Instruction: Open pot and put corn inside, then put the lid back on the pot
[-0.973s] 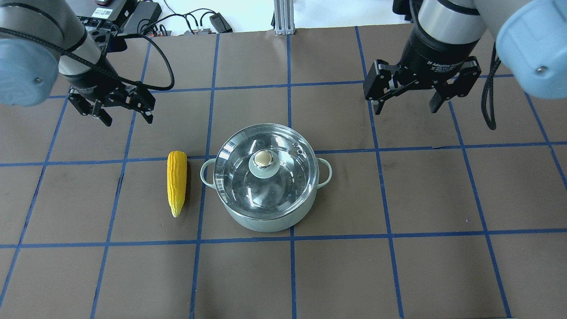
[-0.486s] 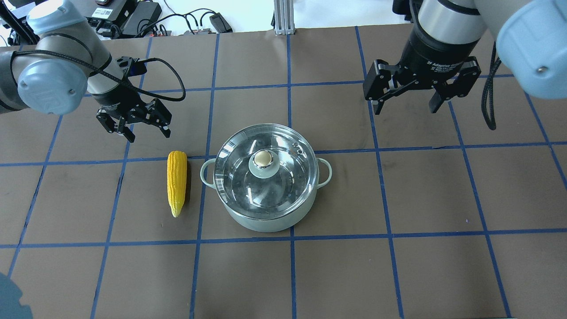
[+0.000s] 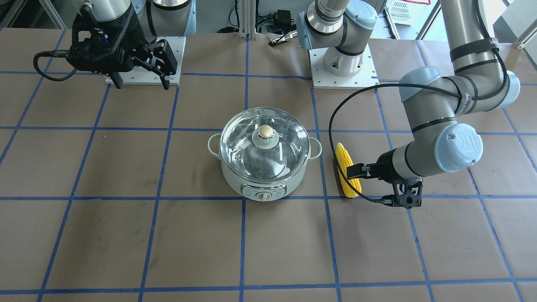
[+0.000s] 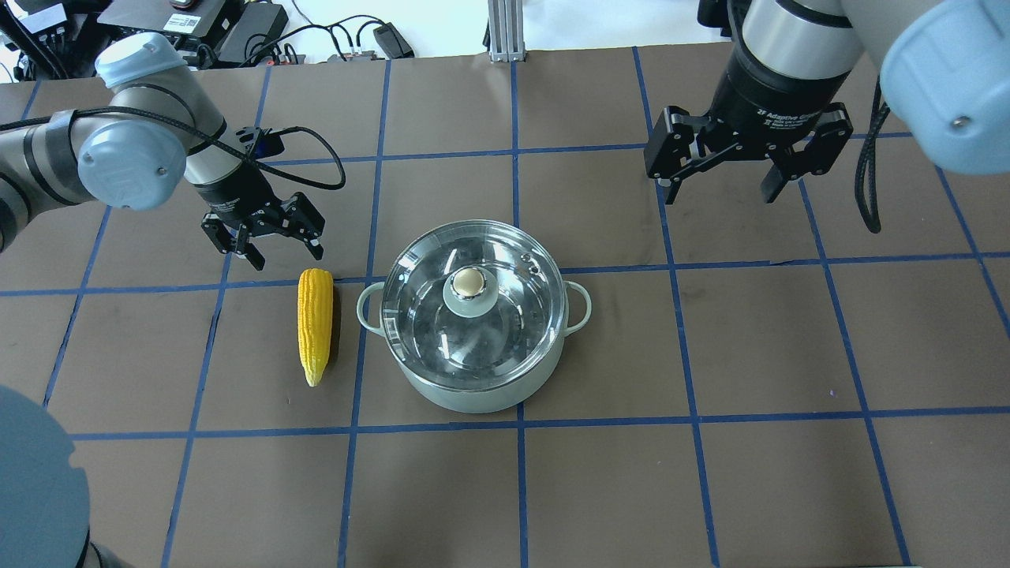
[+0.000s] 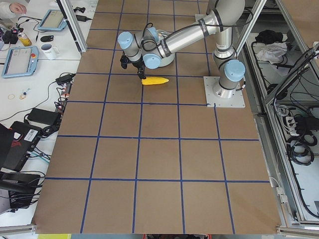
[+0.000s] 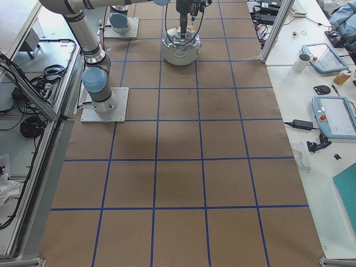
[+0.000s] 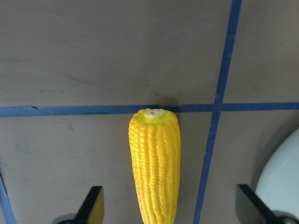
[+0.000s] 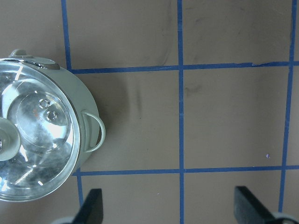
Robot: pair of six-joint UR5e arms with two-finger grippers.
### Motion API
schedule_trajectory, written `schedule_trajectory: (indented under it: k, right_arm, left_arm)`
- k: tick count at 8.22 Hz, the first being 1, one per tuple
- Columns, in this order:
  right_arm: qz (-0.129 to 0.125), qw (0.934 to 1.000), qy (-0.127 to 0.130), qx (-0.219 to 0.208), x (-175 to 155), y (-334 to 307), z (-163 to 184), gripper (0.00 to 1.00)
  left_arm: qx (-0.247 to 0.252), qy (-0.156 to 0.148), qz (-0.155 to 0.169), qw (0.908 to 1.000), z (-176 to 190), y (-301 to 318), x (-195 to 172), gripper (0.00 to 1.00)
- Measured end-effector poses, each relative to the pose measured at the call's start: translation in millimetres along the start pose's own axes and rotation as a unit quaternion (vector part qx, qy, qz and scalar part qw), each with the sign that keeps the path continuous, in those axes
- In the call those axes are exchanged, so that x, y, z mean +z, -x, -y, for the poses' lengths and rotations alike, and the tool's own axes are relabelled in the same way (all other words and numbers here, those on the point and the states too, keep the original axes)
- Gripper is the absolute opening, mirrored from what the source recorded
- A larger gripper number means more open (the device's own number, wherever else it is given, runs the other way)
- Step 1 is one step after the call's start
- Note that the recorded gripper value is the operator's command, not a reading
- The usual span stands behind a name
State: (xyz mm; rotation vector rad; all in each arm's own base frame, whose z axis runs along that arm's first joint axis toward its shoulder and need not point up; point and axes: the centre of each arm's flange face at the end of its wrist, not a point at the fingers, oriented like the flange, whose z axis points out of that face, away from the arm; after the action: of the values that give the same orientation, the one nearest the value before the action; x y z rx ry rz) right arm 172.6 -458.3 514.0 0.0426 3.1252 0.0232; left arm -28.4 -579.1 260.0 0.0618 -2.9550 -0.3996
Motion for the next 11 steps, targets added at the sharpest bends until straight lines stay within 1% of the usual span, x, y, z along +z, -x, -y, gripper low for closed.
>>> schedule_trajectory:
  k: [2, 3, 5, 7, 8, 9, 10, 11]
  right_arm:
    - [0.012, 0.9994, 0.006, 0.032, 9.0, 10.6, 10.3, 1.00]
    - [0.018, 0.9989, 0.000, 0.043, 18.3, 32.6, 17.1, 1.00]
    - [0.026, 0.9980, -0.015, 0.056, 53.2, 112.9, 20.7, 1.00]
    - [0.030, 0.9973, -0.021, 0.063, 96.5, 180.3, 18.0, 1.00]
    - [0.034, 0.9971, -0.027, 0.063, 112.1, 198.4, 20.0, 0.99]
    - [0.036, 0.9972, -0.029, 0.059, 122.2, 208.7, 20.6, 0.97]
    - [0.034, 0.9977, -0.026, 0.053, 132.3, 219.4, 17.9, 0.95]
    - [0.028, 0.9985, -0.020, 0.043, 145.1, 233.2, 11.9, 0.91]
  left_arm:
    - [-0.002, 0.020, -0.004, 0.9998, 10.4, 4.2, 22.4, 1.00]
    - [-0.004, 0.030, -0.006, 0.9995, 13.8, 6.0, 32.7, 1.00]
    - [-0.011, 0.051, -0.010, 0.9986, 13.3, 8.0, 52.7, 1.00]
    - [-0.016, 0.063, -0.014, 0.9978, 10.1, 8.4, 66.3, 1.00]
    - [-0.016, 0.068, -0.016, 0.9974, 10.5, 8.7, 71.9, 0.95]
    - [-0.017, 0.073, -0.018, 0.9970, 11.6, 9.4, 77.3, 0.46]
    - [-0.018, 0.077, -0.019, 0.9967, 12.2, 9.9, 81.8, 0.00]
    - [-0.018, 0.080, -0.020, 0.9965, 12.4, 10.2, 84.6, 0.00]
